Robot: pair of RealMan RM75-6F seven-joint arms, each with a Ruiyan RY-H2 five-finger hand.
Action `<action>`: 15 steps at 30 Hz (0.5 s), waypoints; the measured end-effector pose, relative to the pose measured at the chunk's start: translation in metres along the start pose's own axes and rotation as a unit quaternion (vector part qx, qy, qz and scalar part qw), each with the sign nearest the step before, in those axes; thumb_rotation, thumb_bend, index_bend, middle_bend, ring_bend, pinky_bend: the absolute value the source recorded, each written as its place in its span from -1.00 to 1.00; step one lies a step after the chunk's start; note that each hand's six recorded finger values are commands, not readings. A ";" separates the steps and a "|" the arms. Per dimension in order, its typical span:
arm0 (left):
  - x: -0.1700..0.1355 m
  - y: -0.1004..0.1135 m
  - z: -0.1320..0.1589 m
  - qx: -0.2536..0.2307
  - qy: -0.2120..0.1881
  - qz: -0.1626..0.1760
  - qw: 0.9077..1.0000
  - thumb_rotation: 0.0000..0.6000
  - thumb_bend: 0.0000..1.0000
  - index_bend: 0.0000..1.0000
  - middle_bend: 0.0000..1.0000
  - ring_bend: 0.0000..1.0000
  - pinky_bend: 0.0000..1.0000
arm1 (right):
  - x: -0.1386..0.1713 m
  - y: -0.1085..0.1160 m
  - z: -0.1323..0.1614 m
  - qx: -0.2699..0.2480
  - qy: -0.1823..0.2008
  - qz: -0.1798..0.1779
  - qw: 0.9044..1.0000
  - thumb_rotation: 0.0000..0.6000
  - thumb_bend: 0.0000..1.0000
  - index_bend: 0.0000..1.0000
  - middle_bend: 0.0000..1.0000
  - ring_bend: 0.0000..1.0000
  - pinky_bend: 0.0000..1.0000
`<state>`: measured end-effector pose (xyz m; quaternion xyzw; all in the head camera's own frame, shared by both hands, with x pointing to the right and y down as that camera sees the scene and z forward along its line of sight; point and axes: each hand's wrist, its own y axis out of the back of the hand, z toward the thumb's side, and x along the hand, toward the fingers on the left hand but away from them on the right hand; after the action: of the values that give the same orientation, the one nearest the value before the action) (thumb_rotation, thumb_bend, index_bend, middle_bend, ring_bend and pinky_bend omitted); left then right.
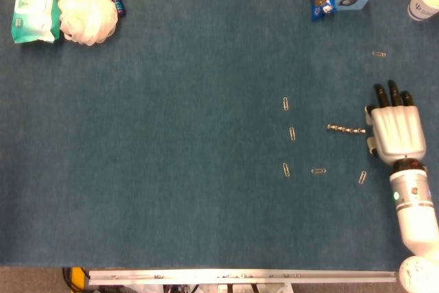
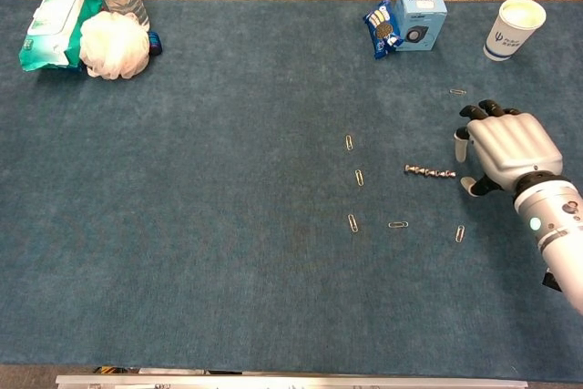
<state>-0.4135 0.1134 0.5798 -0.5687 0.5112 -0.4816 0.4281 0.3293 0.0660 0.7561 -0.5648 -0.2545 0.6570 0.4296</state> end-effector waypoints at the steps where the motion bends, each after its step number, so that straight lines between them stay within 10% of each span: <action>1: 0.000 0.000 0.000 0.000 0.000 0.000 1.000 1.00 -0.61 -0.03 -0.26 -0.49 -0.17 | 0.000 0.000 0.001 0.001 0.000 0.001 1.000 1.00 -0.54 0.02 -0.73 -0.99 -0.65; 15: 0.000 0.001 -0.002 -0.002 0.003 0.001 1.000 1.00 -0.61 -0.03 -0.26 -0.49 -0.17 | -0.013 -0.006 0.014 0.012 0.006 0.013 1.000 1.00 -0.50 0.03 -0.73 -0.99 -0.68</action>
<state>-0.4154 0.1132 0.5789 -0.5678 0.5136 -0.4820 0.4260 0.3177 0.0601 0.7705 -0.5671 -0.2365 0.6620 0.4291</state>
